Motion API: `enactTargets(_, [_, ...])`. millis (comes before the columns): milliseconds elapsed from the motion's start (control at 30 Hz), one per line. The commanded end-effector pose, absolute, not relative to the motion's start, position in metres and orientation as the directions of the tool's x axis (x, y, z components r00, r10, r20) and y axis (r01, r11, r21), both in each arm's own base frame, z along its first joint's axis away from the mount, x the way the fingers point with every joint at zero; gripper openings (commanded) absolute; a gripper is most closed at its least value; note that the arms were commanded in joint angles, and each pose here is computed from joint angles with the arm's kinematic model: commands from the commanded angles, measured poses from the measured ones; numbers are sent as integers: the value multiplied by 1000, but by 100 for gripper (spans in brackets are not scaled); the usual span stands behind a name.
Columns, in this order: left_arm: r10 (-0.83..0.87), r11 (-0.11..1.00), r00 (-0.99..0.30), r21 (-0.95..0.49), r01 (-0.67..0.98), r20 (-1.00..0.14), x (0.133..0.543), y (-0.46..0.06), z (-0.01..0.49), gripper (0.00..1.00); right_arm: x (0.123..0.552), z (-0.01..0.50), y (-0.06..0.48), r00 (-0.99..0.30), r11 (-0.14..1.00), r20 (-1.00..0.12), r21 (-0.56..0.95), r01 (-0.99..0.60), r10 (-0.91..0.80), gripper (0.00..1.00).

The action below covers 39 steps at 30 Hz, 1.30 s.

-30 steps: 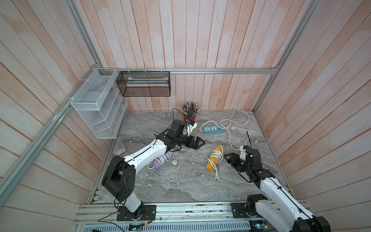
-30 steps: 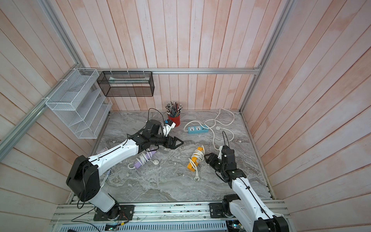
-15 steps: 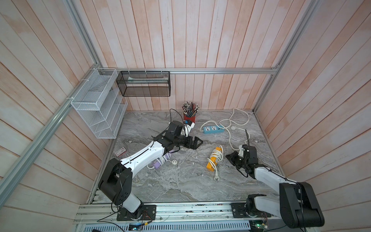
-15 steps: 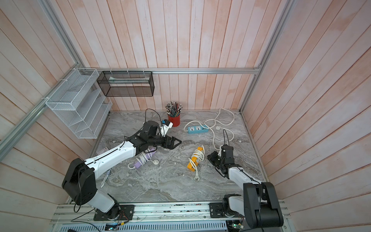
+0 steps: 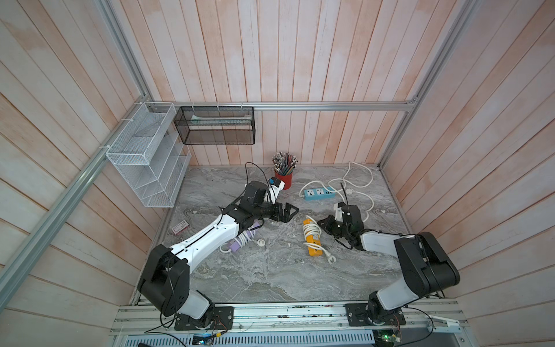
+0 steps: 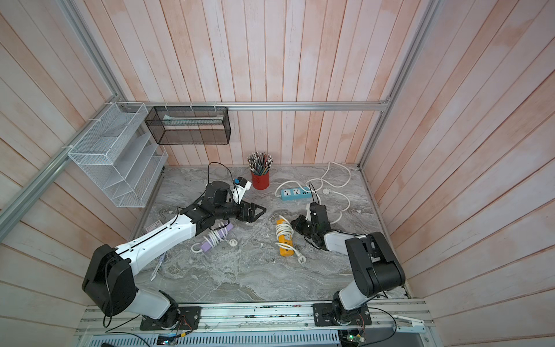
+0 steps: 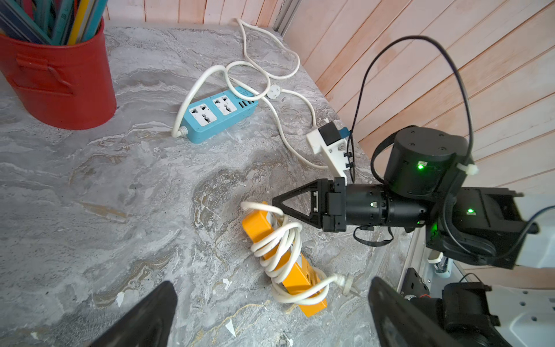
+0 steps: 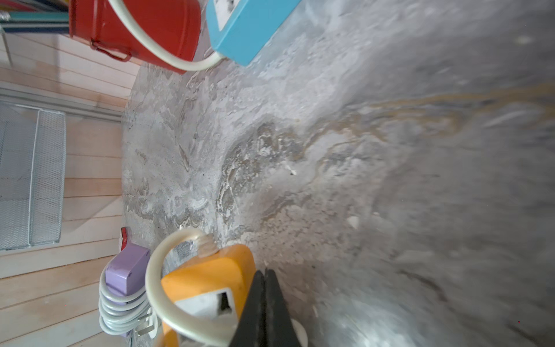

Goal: Unwrap the cord wrapped around the power strip
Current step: Adjust the power strip at the center of the board.

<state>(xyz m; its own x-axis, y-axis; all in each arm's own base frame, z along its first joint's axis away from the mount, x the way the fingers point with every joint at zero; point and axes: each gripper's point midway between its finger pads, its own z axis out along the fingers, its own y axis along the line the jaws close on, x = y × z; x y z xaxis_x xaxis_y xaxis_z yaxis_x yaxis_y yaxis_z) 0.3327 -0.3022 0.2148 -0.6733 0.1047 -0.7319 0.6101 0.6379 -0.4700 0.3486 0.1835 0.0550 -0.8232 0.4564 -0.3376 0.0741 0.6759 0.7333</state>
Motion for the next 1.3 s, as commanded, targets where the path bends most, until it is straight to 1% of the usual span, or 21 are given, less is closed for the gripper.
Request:
enactTargets(0, [69, 637, -658, -474, 608, -750, 334, -294, 225, 100, 348, 53, 209, -848, 664, -331, 747, 33, 414, 6])
enactTargets(267, [54, 623, -682, -509, 594, -729, 331, -286, 219, 100, 341, 53, 268, -901, 657, -340, 749, -86, 270, 6])
enactTargets(333, [55, 613, -690, -521, 594, -722, 330, -287, 217, 100, 341, 56, 270, -901, 659, -349, 745, -99, 259, 7])
enactTargets(433, [55, 611, -694, -526, 592, -717, 327, -286, 216, 100, 348, 70, 262, -876, 698, -414, 703, -136, 247, 11])
enactTargets(467, [55, 608, -696, -529, 592, -716, 326, -286, 215, 100, 351, 78, 258, -865, 712, -440, 686, -149, 242, 14])
enactTargets(533, [52, 598, -699, -539, 594, -713, 326, -287, 214, 100, 358, 96, 253, -843, 731, -485, 658, -179, 230, 27])
enactTargets(600, [50, 593, -703, -546, 592, -709, 326, -288, 212, 100, 366, 115, 248, -819, 754, -531, 625, -203, 219, 46])
enactTargets(667, [45, 589, -705, -551, 591, -708, 326, -289, 212, 100, 373, 133, 241, -794, 766, -567, 604, -218, 221, 57])
enactTargets(733, [40, 586, -702, -553, 593, -711, 327, -290, 214, 100, 375, 148, 232, -776, 766, -584, 605, -219, 239, 65])
enactTargets(800, [37, 587, -700, -551, 593, -714, 327, -289, 216, 100, 372, 159, 221, -766, 758, -586, 617, -211, 263, 69])
enactTargets(867, [38, 587, -696, -548, 596, -717, 328, -289, 217, 100, 363, 166, 212, -764, 746, -579, 634, -204, 284, 71])
enactTargets(1000, [39, 587, -696, -547, 597, -717, 330, -288, 216, 100, 327, 162, 202, -786, 726, -544, 662, -186, 295, 77])
enactTargets(1133, [34, 578, -701, -558, 595, -713, 333, -289, 215, 100, 295, 149, 186, -786, 771, -551, 617, -160, 278, 82])
enactTargets(1267, [21, 564, -708, -577, 591, -706, 337, -291, 214, 100, 272, 131, 167, -790, 808, -543, 579, -108, 283, 82])
